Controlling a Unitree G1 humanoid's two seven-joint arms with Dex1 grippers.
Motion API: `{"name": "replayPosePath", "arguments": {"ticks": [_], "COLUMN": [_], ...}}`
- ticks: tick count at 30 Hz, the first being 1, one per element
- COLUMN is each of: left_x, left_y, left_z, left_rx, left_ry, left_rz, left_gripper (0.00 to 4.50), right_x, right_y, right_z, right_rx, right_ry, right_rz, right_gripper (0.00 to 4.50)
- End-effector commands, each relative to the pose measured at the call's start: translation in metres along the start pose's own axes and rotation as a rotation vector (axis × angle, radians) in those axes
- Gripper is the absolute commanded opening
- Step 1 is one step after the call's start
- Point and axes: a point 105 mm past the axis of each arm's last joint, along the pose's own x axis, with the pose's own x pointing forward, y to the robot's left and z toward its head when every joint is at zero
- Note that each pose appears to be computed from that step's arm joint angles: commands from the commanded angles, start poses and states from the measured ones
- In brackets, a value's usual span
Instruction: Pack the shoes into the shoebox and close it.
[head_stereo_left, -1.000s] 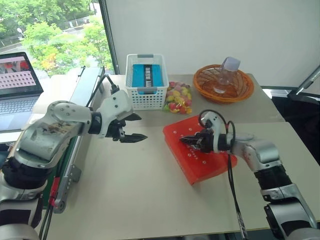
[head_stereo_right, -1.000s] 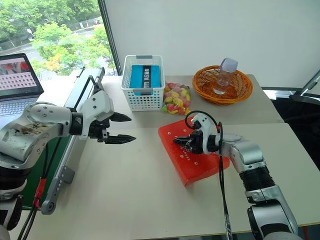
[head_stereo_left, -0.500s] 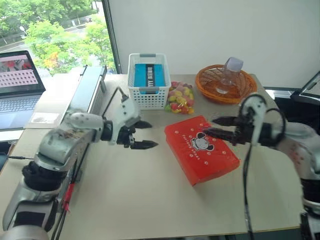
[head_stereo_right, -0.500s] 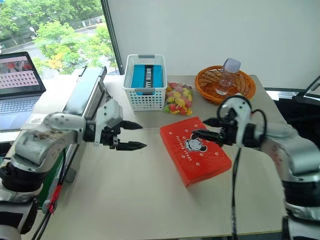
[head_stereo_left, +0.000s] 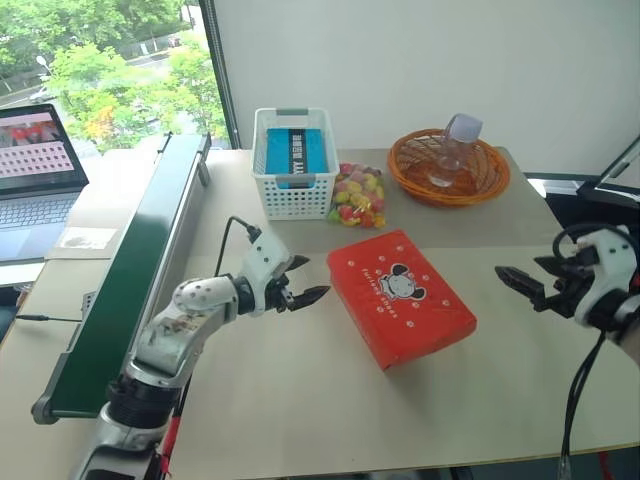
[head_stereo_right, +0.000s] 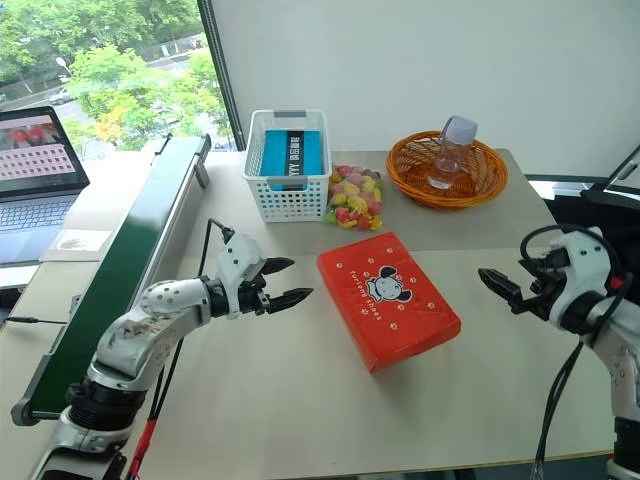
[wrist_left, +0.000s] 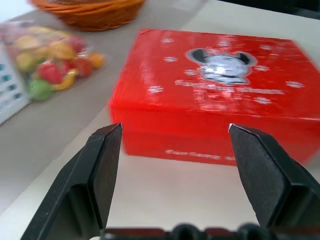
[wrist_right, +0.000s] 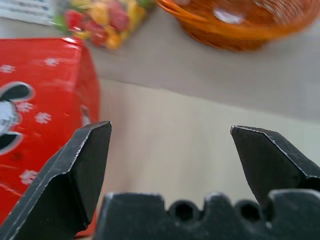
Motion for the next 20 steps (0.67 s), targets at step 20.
{"name": "replayPosePath", "arguments": {"ticks": [20], "left_x": [-0.027], "left_y": [0.032], "left_z": [-0.104], "left_rx": [-0.113], "left_ry": [0.041], "left_rz": [0.640], "left_gripper": [3.61], "right_x": [0.000], "right_y": [0.002], "right_z": [-0.115], "right_rx": [0.174], "right_ry": [-0.138], "right_rz": [-0.365], "right_gripper": [4.47]}}
